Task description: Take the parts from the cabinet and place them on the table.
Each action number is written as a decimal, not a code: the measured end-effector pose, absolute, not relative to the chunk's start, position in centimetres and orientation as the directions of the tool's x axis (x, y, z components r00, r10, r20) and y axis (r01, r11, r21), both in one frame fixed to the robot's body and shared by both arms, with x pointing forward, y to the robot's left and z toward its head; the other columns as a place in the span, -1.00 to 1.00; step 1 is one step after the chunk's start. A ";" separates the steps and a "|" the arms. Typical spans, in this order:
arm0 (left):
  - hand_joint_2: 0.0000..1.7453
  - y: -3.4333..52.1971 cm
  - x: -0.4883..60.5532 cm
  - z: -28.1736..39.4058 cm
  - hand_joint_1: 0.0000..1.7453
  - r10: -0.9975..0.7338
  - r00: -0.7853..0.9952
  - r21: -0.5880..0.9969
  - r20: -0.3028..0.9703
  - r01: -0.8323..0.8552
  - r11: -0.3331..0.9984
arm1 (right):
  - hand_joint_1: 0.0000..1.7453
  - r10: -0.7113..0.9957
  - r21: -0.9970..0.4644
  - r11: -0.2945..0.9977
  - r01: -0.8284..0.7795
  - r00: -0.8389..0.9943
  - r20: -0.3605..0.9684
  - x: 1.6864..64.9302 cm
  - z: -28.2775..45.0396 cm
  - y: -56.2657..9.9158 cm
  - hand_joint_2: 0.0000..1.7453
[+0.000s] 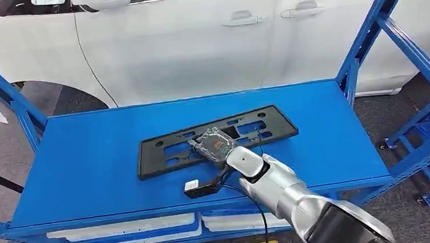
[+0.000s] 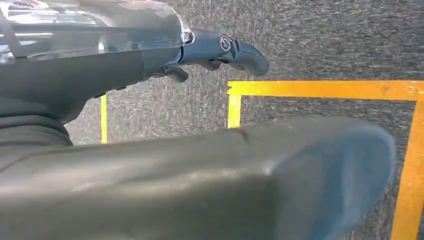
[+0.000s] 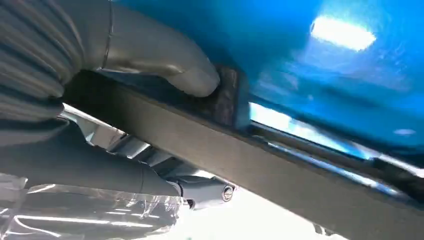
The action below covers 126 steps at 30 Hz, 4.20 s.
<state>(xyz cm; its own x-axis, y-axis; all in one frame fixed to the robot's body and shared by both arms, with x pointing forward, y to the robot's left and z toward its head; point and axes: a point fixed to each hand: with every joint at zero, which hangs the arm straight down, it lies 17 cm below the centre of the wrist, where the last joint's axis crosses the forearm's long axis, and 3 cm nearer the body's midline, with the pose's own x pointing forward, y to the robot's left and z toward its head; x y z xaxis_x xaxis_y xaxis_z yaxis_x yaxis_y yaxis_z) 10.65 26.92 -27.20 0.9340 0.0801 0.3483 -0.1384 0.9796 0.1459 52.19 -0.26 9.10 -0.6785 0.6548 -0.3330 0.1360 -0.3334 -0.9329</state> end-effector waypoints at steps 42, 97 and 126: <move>1.00 27.2 15.6 -24.7 -1.00 0.176 0.777 0.033 0.605 -0.245 0.969 | 1.00 0.047 -0.319 0.940 -0.124 -0.877 0.479 43.6 36.3 -8.4 1.00; 1.00 28.6 10.8 -27.2 -1.00 0.177 0.918 0.160 0.354 -0.246 0.956 | 1.00 -0.476 -0.214 0.803 -0.556 -0.815 0.331 26.8 43.1 -9.1 1.00; 1.00 32.0 10.3 -27.2 -1.00 0.145 0.925 0.233 0.353 -0.237 0.943 | 1.00 -0.550 -0.172 0.763 -0.623 -0.766 0.332 26.3 42.4 -10.0 1.00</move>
